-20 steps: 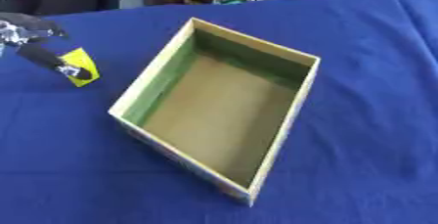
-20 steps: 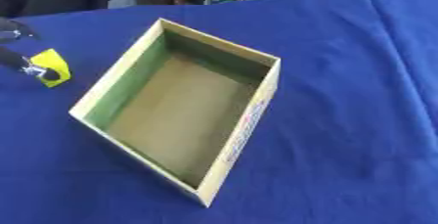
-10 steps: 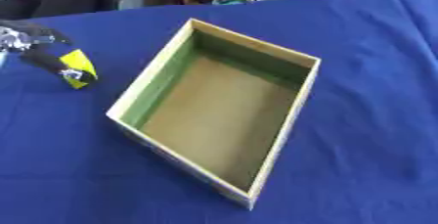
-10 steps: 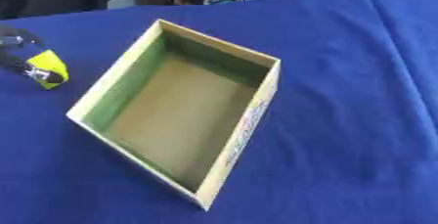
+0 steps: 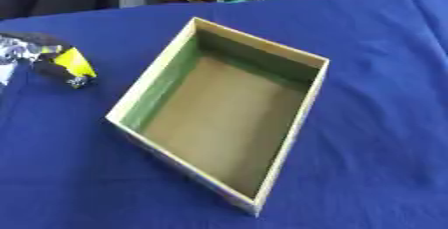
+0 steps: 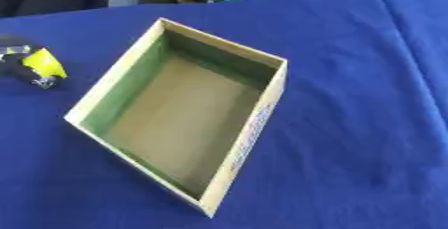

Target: Pick up objects on the table and place them in the box.

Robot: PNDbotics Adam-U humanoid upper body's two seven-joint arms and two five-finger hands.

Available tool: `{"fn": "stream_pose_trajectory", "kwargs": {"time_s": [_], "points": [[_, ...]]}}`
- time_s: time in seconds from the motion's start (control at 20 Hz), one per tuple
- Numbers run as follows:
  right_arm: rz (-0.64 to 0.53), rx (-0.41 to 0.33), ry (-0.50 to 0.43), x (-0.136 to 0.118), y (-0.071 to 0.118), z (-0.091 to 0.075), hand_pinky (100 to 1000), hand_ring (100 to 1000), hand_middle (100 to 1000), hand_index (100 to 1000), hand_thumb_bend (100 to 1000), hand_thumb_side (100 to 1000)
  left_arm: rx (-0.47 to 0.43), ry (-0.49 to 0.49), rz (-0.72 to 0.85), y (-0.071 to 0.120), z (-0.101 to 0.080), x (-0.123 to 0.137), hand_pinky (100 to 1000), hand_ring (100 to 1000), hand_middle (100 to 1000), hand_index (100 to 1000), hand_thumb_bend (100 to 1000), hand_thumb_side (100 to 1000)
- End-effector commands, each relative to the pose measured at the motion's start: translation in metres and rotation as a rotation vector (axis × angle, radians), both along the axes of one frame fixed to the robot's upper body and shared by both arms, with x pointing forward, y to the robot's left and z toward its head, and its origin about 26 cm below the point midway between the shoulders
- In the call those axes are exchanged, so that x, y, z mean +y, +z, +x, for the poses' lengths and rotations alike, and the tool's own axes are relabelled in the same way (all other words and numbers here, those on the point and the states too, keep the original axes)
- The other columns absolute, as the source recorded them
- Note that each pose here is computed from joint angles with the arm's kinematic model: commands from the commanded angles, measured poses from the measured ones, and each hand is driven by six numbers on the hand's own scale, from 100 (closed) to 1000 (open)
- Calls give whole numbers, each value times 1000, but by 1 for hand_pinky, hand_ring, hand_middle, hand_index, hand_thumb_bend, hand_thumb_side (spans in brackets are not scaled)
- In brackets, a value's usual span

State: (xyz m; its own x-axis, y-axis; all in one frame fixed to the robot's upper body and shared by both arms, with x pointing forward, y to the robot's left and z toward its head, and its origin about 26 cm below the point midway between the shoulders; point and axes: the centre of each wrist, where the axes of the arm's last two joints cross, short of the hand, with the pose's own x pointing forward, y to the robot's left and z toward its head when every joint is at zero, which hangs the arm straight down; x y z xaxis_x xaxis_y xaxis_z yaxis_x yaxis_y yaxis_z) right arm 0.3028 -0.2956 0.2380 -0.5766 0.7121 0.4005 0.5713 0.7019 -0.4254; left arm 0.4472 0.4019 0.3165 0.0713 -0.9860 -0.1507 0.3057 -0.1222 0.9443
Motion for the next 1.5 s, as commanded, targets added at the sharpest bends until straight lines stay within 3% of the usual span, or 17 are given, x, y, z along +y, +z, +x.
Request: {"fn": "stream_pose_trajectory", "kwargs": {"time_s": [0.05, 0.4, 0.65, 0.8, 0.85, 0.9, 1.1, 1.4, 1.5], "points": [[-3, -27, 6, 1, 7, -2, 701, 706, 661, 745, 100, 525, -11, 1, -47, 3, -2, 8, 707, 691, 834, 1000, 562, 727], [4, -26, -2, 1, 7, -2, 701, 707, 661, 744, 100, 522, -34, -14, -118, -2, 0, 9, 617, 587, 765, 996, 358, 650], [6, -21, -5, 0, 6, -3, 702, 708, 661, 744, 100, 520, -94, -36, -132, 4, 0, 6, 548, 525, 624, 902, 187, 629], [8, -19, -6, 0, 5, -3, 702, 707, 661, 744, 100, 519, -153, -44, -105, 12, -2, 2, 433, 442, 532, 791, 102, 606], [9, -20, -6, 0, 5, -3, 702, 707, 661, 744, 100, 519, -170, -45, -93, 13, -2, 1, 433, 442, 532, 791, 102, 606], [10, -20, -5, 0, 5, -3, 702, 707, 661, 744, 100, 517, -188, -45, -80, 14, -3, 1, 363, 392, 490, 742, 100, 572], [14, -21, -1, 0, 5, -3, 702, 707, 661, 744, 100, 514, -270, -49, -12, 22, -5, -5, 254, 324, 428, 655, 100, 537], [23, -13, 3, 1, 3, -3, 702, 707, 662, 744, 100, 542, -366, -51, 81, 28, -6, -12, 220, 322, 424, 634, 100, 496], [26, -12, 4, 0, 3, -3, 702, 707, 661, 745, 100, 511, -380, -53, 106, 29, -7, -14, 222, 326, 427, 634, 100, 491]]}}
